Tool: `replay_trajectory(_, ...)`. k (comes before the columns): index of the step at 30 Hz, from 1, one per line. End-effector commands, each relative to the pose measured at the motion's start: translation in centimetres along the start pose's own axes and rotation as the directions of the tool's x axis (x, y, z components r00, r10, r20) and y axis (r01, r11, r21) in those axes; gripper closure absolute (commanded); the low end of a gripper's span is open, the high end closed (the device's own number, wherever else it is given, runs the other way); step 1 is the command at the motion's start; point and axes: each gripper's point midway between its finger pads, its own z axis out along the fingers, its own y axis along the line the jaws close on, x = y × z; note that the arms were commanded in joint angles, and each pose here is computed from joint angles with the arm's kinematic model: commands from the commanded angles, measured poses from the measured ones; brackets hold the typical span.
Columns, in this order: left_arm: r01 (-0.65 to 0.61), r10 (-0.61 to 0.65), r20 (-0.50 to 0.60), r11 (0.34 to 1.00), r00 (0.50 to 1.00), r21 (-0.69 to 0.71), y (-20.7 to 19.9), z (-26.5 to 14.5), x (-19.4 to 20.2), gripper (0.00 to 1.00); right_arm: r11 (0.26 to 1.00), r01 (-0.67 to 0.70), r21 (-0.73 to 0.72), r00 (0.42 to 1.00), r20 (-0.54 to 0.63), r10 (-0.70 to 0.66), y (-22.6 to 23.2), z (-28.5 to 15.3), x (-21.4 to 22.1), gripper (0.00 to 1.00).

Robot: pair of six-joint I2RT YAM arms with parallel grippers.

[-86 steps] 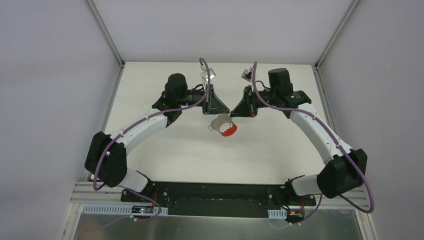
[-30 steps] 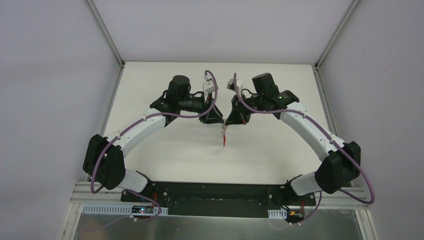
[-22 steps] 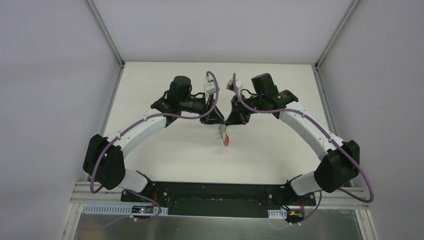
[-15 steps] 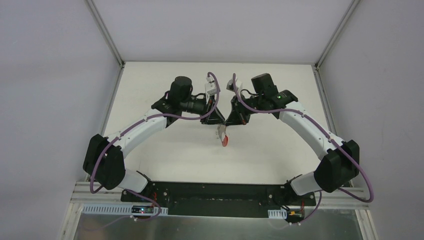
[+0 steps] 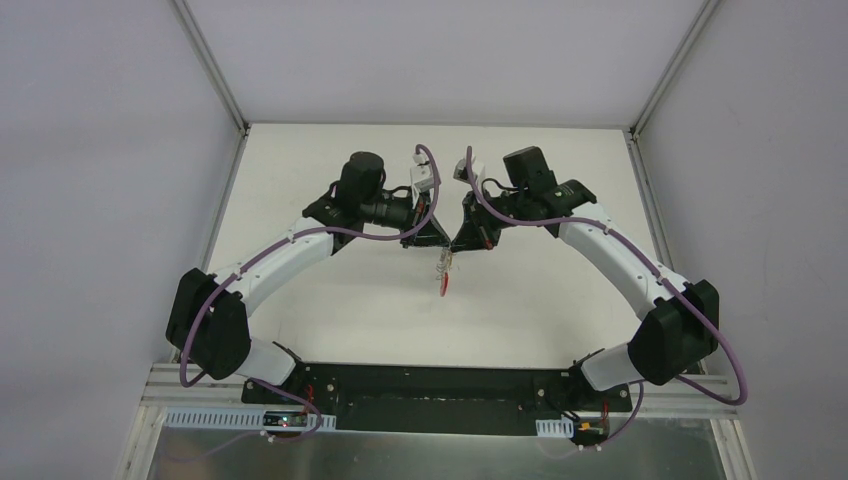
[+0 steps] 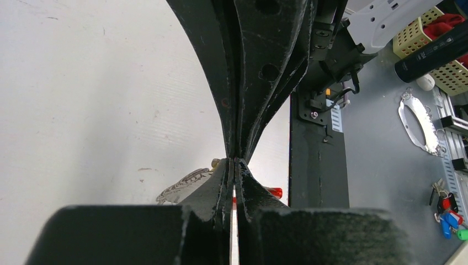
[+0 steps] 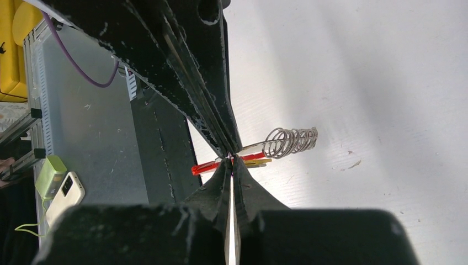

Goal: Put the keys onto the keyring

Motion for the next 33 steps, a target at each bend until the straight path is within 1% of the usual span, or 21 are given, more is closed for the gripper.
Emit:
replay_trajectory(1,-0.057,0.056,0.029,0.997,0.998,0.048,-1.2,-0.1,-2.0,1.00,0.998,0.059,-0.018,0.997,0.051,-0.058,0.7,-0.7,-2.0,1.00)
replay_trajectory(5,-0.037,0.036,0.031,0.999,0.999,0.036,-1.2,-0.2,-2.3,1.00,0.999,0.049,-0.024,0.996,0.073,-0.047,0.7,-1.1,-2.4,1.00)
replay_trajectory(9,0.003,-0.003,0.048,1.000,0.999,0.004,-1.1,-0.4,-2.9,1.00,0.999,0.040,-0.026,0.993,0.111,-0.037,0.6,-1.9,-2.9,0.93)
replay_trajectory(12,0.057,-0.057,0.097,0.998,0.994,0.003,-1.1,-0.5,-3.9,1.00,0.999,0.031,-0.026,0.990,0.141,-0.027,0.6,-2.5,-3.3,0.87)
replay_trajectory(15,0.134,-0.136,0.155,0.991,0.979,0.019,-1.1,-0.5,-5.2,1.00,0.999,0.019,-0.032,0.984,0.177,-0.013,0.6,-3.3,-3.8,0.85)
replay_trajectory(18,0.229,-0.233,0.204,0.973,0.951,0.043,-1.0,-0.4,-6.3,1.00,0.999,0.002,-0.049,0.977,0.213,0.009,0.6,-4.1,-4.2,0.84)
replay_trajectory(21,0.283,-0.292,0.238,0.956,0.926,0.072,-0.7,-0.2,-6.9,1.00,0.998,-0.004,-0.058,0.969,0.246,0.018,0.7,-4.8,-4.5,0.83)
replay_trajectory(27,0.312,-0.326,0.250,0.946,0.912,0.093,-0.3,0.1,-7.1,1.00,0.999,-0.006,-0.043,0.959,0.282,0.018,0.5,-5.8,-4.6,0.79)
replay_trajectory(33,0.314,-0.329,0.256,0.944,0.909,0.097,-0.2,0.1,-7.0,1.00,0.999,0.009,-0.031,0.959,0.283,0.000,0.5,-5.9,-4.3,0.75)
